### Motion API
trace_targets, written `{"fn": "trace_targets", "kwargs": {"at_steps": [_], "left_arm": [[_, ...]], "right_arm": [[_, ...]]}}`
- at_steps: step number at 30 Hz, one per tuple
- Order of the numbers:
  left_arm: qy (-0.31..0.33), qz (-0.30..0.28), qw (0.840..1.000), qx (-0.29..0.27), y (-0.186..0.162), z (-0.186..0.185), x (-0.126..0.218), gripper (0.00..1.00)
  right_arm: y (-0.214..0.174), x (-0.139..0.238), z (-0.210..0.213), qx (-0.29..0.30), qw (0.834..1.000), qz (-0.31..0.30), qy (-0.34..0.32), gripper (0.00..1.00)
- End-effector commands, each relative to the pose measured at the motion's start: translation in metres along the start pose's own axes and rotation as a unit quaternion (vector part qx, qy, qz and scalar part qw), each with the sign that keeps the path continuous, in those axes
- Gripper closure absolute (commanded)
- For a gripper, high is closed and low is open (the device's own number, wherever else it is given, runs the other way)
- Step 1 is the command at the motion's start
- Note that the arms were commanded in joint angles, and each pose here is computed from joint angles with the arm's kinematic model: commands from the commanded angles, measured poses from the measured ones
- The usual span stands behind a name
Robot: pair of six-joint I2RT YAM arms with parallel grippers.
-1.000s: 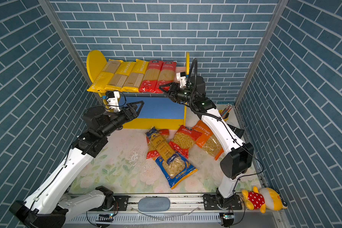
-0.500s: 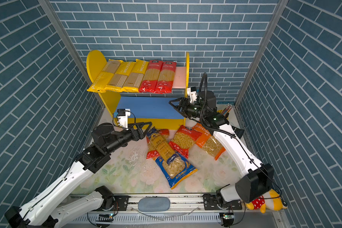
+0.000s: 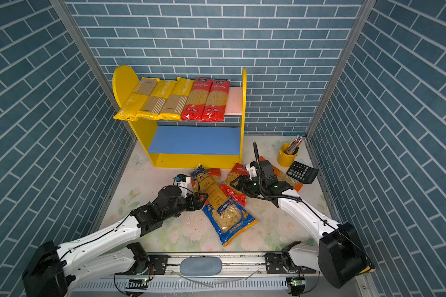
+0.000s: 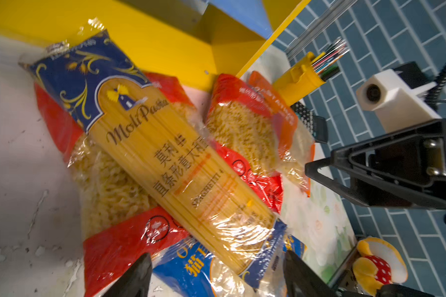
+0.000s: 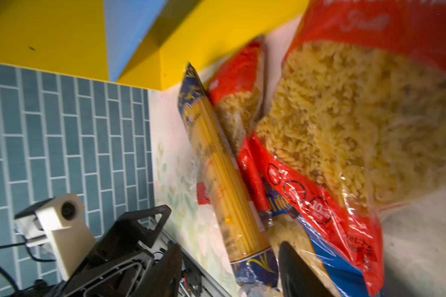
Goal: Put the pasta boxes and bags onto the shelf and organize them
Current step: 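Lower both grippers to the blue-labelled spaghetti pack on the pile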
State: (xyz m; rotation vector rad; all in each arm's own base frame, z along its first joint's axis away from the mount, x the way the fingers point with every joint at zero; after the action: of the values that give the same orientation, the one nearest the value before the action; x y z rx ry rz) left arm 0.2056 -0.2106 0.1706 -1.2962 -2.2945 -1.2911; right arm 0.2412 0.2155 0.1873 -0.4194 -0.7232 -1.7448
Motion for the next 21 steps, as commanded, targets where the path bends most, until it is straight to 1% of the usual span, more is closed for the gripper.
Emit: {"fn": "trace_targets", "kwargs": {"at_steps": [1, 3, 6, 9, 12, 15, 18, 20, 21], "left_arm": [[0.013, -0.015, 1.000, 0.018, 0.001, 0.003, -0.009, 0.19], [0.013, -0.012, 0.999, 0.026, -0.003, 0.005, -0.014, 0.19], [0.015, -0.009, 0.999, 0.040, -0.009, 0.011, -0.021, 0.19], [0.026, -0.001, 0.999, 0.039, -0.015, 0.017, -0.028, 0.19], [0.040, 0.001, 0.999, 0.037, -0.020, 0.026, -0.034, 0.20], [0.031, -0.003, 0.999, 0.038, -0.023, 0.029, -0.038, 0.24], [0.021, 0.000, 0.999, 0.041, -0.027, 0.029, -0.040, 0.31], [0.013, 0.004, 0.999, 0.044, -0.028, 0.028, -0.042, 0.36], [0.010, 0.005, 0.999, 0.046, -0.029, 0.027, -0.042, 0.38]], "right_arm": [[-0.011, -0.018, -0.012, 0.045, 0.998, 0.014, -0.038, 0.37], [-0.018, -0.030, -0.015, 0.052, 0.997, 0.028, -0.048, 0.37], [-0.028, -0.048, -0.014, 0.052, 0.996, 0.052, -0.041, 0.38], [-0.038, -0.063, -0.014, 0.056, 0.994, 0.081, -0.041, 0.38], [-0.046, -0.071, -0.008, 0.060, 0.993, 0.099, -0.021, 0.37], [-0.049, -0.073, 0.000, 0.056, 0.993, 0.098, 0.016, 0.36], [-0.049, -0.078, 0.004, 0.046, 0.993, 0.095, 0.044, 0.37], [-0.048, -0.082, 0.007, 0.040, 0.993, 0.094, 0.063, 0.41], [-0.047, -0.082, 0.008, 0.039, 0.993, 0.094, 0.068, 0.44]]}}
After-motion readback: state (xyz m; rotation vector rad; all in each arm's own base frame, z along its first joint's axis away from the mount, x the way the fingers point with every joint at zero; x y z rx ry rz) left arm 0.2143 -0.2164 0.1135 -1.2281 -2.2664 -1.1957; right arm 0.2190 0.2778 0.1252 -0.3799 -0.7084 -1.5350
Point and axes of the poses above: each gripper's point midway between its finger pads, its own x axis back along the fingers, its own z axis along the line the jaws close on, y = z × x, the point moved 5 cm from there along x, back along the fingers, and after that the axes turned 1 degree about x, right-handed, at the moved point
